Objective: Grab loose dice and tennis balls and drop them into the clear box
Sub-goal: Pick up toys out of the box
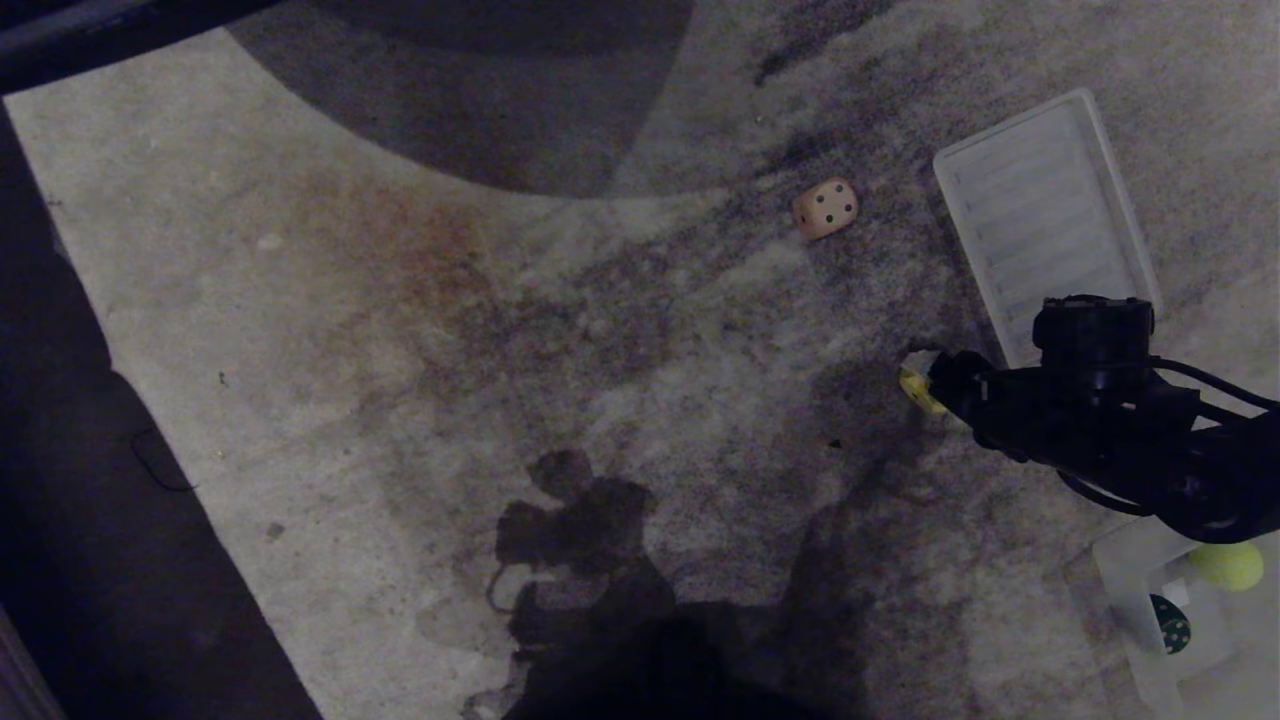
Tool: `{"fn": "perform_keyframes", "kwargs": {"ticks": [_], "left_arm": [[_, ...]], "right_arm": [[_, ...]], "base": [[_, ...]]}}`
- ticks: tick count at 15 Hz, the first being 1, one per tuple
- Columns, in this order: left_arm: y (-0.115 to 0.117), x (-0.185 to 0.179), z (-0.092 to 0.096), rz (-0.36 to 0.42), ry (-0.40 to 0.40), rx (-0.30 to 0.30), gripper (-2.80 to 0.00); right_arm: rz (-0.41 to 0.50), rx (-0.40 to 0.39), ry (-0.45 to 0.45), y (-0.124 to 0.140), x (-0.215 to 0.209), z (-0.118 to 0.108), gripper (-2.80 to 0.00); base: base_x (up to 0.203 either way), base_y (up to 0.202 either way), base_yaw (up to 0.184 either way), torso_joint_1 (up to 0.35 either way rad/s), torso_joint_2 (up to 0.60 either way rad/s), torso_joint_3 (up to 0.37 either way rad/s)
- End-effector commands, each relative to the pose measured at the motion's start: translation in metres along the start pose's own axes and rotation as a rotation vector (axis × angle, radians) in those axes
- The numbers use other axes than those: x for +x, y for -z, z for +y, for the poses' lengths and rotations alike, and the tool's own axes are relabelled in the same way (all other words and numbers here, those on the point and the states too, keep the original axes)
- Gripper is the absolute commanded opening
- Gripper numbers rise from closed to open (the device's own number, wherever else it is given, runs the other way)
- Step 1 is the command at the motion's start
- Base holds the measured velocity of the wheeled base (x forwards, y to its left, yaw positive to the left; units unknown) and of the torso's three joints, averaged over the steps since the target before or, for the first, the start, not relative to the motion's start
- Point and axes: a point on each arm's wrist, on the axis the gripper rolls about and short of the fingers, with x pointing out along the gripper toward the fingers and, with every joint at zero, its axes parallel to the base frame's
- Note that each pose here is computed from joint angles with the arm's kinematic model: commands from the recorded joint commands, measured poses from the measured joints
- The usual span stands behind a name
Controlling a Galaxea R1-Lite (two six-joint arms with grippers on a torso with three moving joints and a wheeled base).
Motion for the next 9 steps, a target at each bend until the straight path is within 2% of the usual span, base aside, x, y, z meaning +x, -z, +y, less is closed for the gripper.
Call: {"fn": "perform_keyframes", "kwargs": {"ticks": [1, 3, 4, 9], "left_arm": [[0.0004, 0.0002, 0.0, 0.002, -0.001, -0.001, -2.8], [0.0004, 0.0002, 0.0, 0.002, -0.001, -0.001, -2.8], [0.0004, 0.0002, 0.0, 0.002, -0.001, -0.001, -2.8], [0.0004, 0.0002, 0.0, 0.002, -0.001, -0.001, -2.8]], "right_arm": [[-0.009, 0.007, 0.0, 0.0028, 0.011, 0.0, 0.0], [-0.034, 0.014, -0.02, 0.0023, 0.0137, 0.0007, 0.0], [-0.039, 0.016, -0.024, 0.0011, 0.0139, 0.0011, -2.8], [-0.058, 0.007, -0.043, -0.0055, 0.0077, 0.006, -2.8]], "base": [[0.0, 0.0, 0.0, 0.0, 0.0, 0.0], [0.0, 0.0, 0.0, 0.0, 0.0, 0.0], [0.0, 0.0, 0.0, 0.0, 0.0, 0.0], [0.0, 0.0, 0.0, 0.0, 0.0, 0.0]]}}
